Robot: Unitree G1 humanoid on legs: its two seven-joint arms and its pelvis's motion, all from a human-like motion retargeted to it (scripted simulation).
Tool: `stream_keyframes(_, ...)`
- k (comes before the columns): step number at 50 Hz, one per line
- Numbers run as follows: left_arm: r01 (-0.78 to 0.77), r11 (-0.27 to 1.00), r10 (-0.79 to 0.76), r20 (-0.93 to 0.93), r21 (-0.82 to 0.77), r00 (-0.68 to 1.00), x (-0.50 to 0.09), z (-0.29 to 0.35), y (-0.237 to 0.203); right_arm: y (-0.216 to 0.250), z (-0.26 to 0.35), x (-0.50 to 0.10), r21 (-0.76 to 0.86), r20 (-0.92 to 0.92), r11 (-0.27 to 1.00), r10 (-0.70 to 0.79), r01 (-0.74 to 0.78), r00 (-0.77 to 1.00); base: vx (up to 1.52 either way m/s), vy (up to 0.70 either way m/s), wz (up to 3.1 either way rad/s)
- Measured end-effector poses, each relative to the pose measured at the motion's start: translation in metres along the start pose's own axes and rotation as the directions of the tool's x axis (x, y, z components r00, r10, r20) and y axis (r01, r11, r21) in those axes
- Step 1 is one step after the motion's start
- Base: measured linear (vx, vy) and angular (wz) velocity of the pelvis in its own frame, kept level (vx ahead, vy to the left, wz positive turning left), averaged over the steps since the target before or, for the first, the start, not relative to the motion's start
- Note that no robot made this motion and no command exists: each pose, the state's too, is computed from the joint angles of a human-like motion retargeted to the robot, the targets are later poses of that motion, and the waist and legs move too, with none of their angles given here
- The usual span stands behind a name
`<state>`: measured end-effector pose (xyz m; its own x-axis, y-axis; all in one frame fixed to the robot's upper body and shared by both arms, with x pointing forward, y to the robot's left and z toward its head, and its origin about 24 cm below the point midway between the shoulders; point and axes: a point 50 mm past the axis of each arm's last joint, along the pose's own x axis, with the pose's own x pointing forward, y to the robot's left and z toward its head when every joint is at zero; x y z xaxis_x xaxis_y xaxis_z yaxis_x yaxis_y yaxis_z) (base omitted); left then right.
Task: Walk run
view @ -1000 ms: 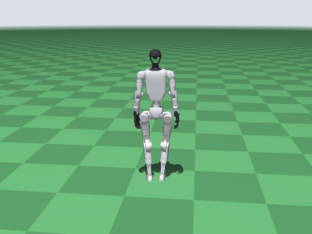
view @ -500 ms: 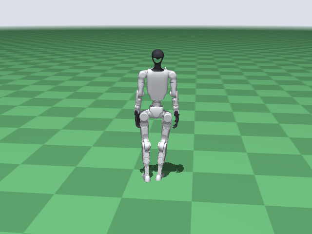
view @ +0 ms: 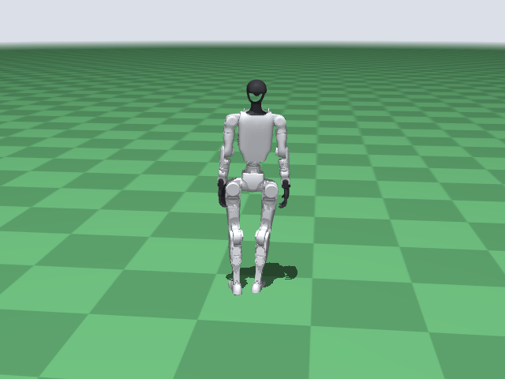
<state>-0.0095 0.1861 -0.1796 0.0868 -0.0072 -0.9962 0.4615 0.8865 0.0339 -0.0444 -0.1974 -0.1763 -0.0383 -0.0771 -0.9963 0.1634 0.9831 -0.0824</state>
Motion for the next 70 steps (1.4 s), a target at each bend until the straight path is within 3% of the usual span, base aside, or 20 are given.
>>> stream_keyframes(70, -0.011, 0.998, 0.008, 0.049, 0.060, 0.999, 0.001, 0.014, 0.006, 0.002, 0.010, 0.000, -0.030, 0.021, 0.999, 0.021, -0.020, 1.000, 0.00, 0.00, 0.00)
